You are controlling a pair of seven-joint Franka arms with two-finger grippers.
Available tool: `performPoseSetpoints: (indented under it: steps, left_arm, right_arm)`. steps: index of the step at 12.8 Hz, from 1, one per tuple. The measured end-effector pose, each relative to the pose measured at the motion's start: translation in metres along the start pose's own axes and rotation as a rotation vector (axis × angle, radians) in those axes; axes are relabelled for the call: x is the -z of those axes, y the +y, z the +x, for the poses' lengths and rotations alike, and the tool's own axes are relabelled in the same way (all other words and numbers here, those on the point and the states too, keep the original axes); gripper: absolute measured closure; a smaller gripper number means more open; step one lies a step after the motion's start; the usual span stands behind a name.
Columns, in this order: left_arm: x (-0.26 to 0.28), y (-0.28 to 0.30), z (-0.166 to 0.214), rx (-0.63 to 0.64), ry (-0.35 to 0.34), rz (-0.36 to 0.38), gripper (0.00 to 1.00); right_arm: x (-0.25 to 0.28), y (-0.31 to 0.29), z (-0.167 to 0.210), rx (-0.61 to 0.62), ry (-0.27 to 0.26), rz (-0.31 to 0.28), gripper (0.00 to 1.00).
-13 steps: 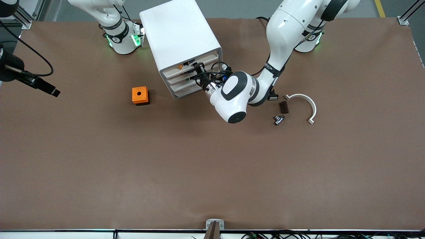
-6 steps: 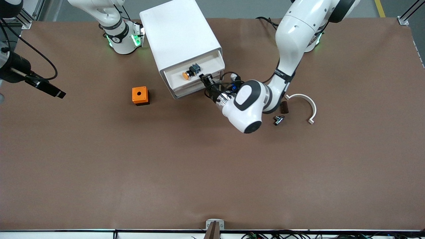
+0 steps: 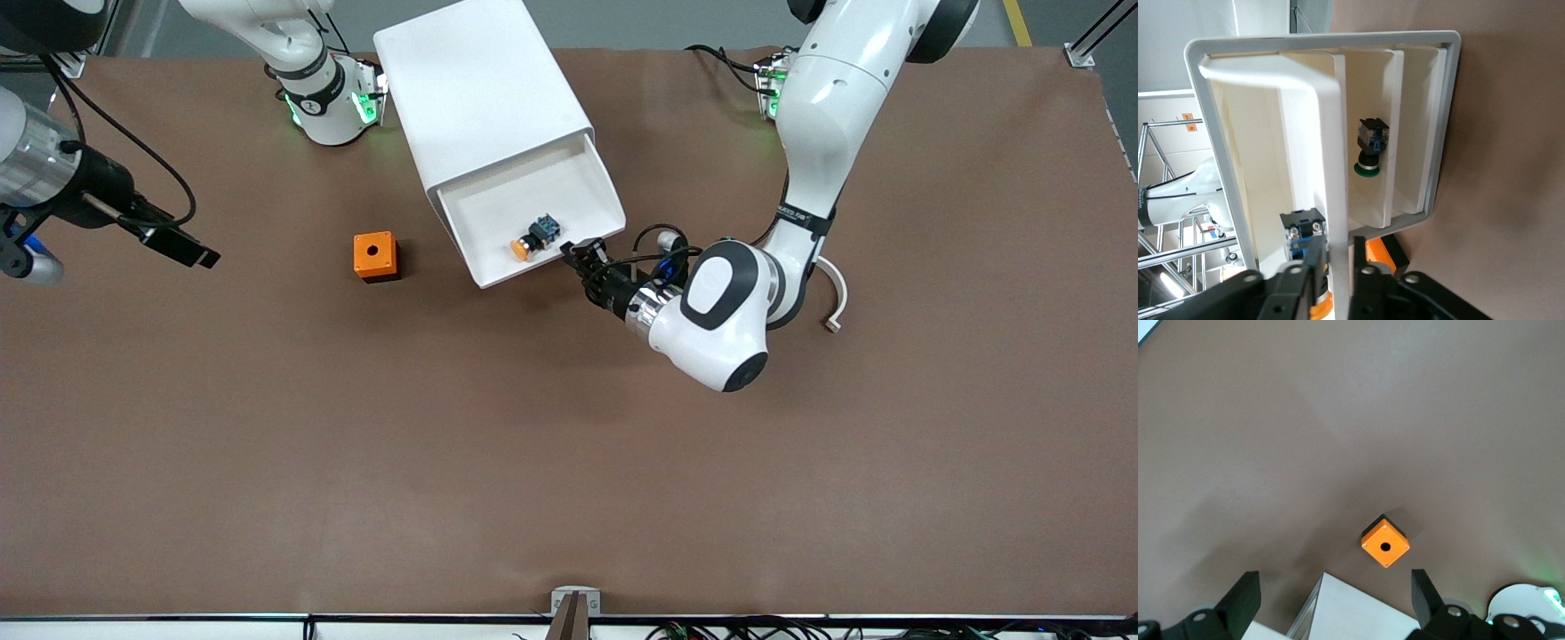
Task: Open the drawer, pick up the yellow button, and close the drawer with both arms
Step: 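Release the drawer with the left gripper while the right gripper reaches in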
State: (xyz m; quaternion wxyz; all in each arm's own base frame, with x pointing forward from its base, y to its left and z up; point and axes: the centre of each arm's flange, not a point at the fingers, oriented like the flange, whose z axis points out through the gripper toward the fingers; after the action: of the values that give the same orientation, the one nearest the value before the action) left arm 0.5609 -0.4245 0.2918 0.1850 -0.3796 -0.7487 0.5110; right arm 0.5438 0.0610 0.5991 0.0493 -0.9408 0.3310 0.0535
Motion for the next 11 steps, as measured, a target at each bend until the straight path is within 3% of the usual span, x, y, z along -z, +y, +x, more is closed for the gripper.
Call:
performPoseSetpoints:
  steps: [3,6,9,11]
  left_arm:
    - [0.025,0.006,0.002,-0.003,-0.031,-0.038,0.35]
    - [0.085,0.016,0.012,-0.08,-0.09,-0.14,0.02]
    - [0.161,0.029,0.039,-0.216,-0.125,-0.277,0.0]
    - [0.183,0.036,0.056,-0.338,-0.049,-0.357,0.0]
  right_arm:
    - [-0.007,-0.034,-0.033,-0.063,0.002,-0.003,0.0]
    - [-0.019,-0.065,-0.065,-0.123,-0.001,-0.015,0.0]
    - [-0.037,-0.1,-0.099,-0.177,0.005,-0.011,0.0]
    - [-0.058,-0.128,-0.128,-0.176,0.004,-0.02,0.0]
